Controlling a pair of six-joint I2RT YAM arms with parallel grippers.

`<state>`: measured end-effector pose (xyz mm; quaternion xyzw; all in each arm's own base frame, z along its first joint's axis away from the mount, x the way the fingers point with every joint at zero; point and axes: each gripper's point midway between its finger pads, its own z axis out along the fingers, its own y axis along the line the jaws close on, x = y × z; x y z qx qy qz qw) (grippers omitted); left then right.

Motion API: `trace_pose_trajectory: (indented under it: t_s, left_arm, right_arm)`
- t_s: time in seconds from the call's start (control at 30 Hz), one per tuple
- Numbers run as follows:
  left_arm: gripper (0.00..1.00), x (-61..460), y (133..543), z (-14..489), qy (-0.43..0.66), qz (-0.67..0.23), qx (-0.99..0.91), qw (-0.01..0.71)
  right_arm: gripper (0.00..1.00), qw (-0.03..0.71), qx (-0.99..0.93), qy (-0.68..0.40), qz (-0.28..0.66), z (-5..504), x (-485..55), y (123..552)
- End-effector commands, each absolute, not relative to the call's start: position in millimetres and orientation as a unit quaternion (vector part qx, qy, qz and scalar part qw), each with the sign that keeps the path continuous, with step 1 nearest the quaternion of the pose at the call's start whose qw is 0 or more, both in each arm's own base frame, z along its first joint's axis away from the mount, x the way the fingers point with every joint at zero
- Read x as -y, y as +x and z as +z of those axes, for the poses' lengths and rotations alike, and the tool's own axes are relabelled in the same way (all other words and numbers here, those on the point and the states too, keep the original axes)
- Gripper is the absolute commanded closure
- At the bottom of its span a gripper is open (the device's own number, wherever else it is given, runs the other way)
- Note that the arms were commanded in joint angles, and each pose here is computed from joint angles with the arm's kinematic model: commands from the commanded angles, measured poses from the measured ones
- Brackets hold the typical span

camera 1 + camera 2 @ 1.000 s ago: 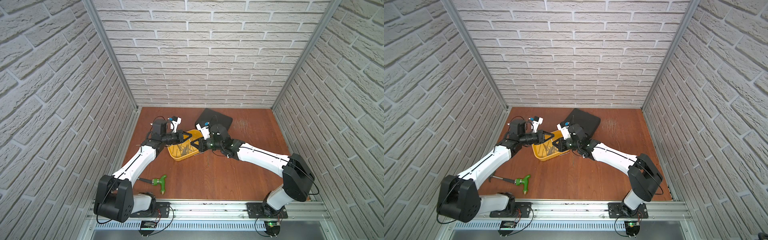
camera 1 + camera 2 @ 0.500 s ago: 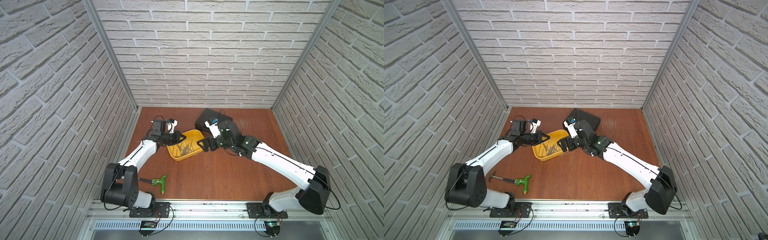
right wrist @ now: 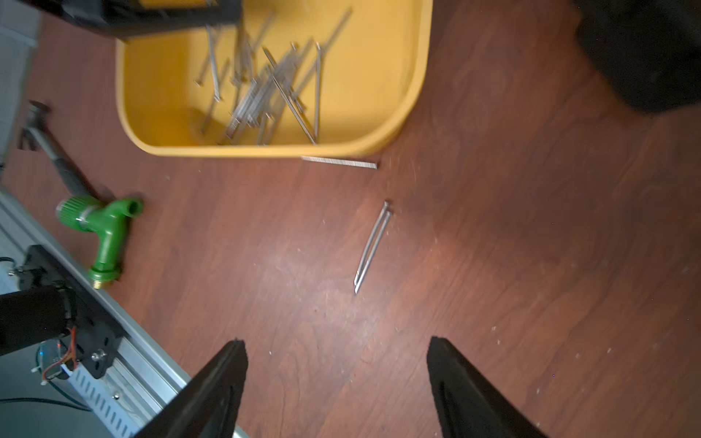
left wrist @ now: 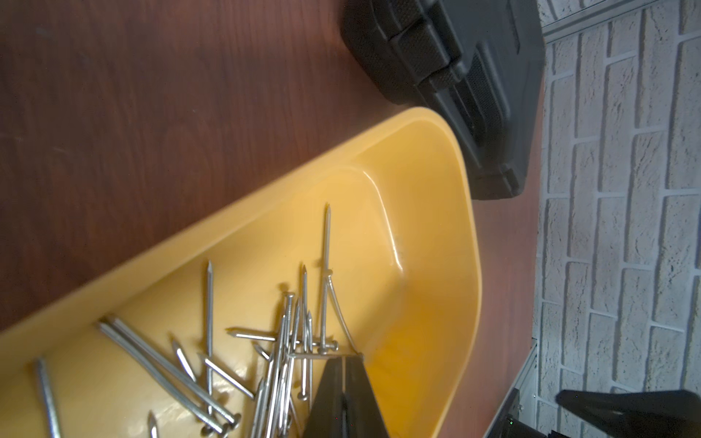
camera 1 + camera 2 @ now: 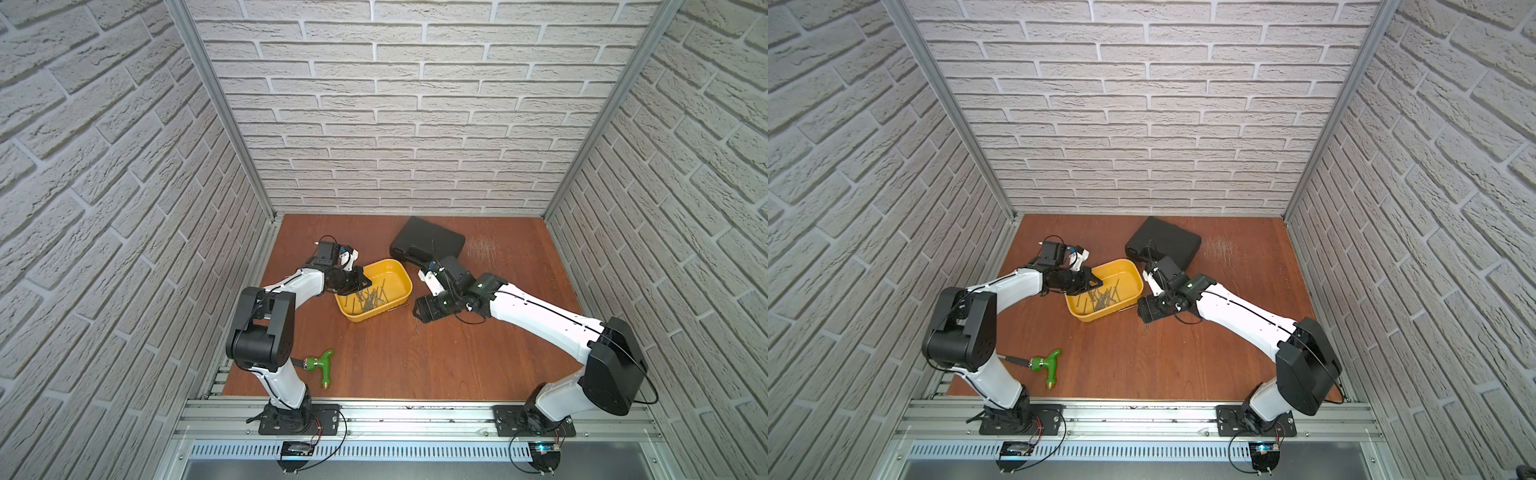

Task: Put the nails on the desktop into the storage box
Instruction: Place the nail in the storage box, then pick up the nail from the center of the board.

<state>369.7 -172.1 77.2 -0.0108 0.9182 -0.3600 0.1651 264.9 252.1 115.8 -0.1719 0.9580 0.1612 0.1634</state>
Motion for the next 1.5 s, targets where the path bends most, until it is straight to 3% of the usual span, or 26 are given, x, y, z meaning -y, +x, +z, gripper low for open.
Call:
trace_pose_trajectory:
  t_s: [0.0,0.1,0.27,0.4,0.5,0.83,1.47]
  left_arm:
    - [1.0,169,376,70,-0.004,-0.345,-0.923,0.17]
    - [1.0,167,374,61,-0.008,-0.338,-0.928,0.16]
    - [0.82,166,374,61,-0.014,-0.333,-0.93,0.157]
    - [0.7,165,373,76,-0.013,-0.333,-0.928,0.167]
    - [0.63,165,369,89,-0.009,-0.334,-0.927,0.173]
    - [0.57,160,346,132,0.0,-0.333,-0.921,0.2]
    - [0.55,148,319,153,-0.007,-0.333,-0.918,0.214]
  right_arm:
    - [0.31,0.136,-0.97,-0.167,0.109,87,-245,253]
    - [0.41,0.125,-0.973,-0.176,0.088,71,-248,250]
    - [0.5,0.131,-0.974,-0.176,0.056,61,-249,258]
    - [0.71,0.146,-0.975,-0.166,0.017,57,-244,272]
    - [0.71,0.151,-0.975,-0.164,0.0,55,-244,281]
    - [0.66,0.147,-0.977,-0.153,0.009,43,-256,294]
    - [0.66,0.132,-0.981,-0.14,0.019,22,-260,303]
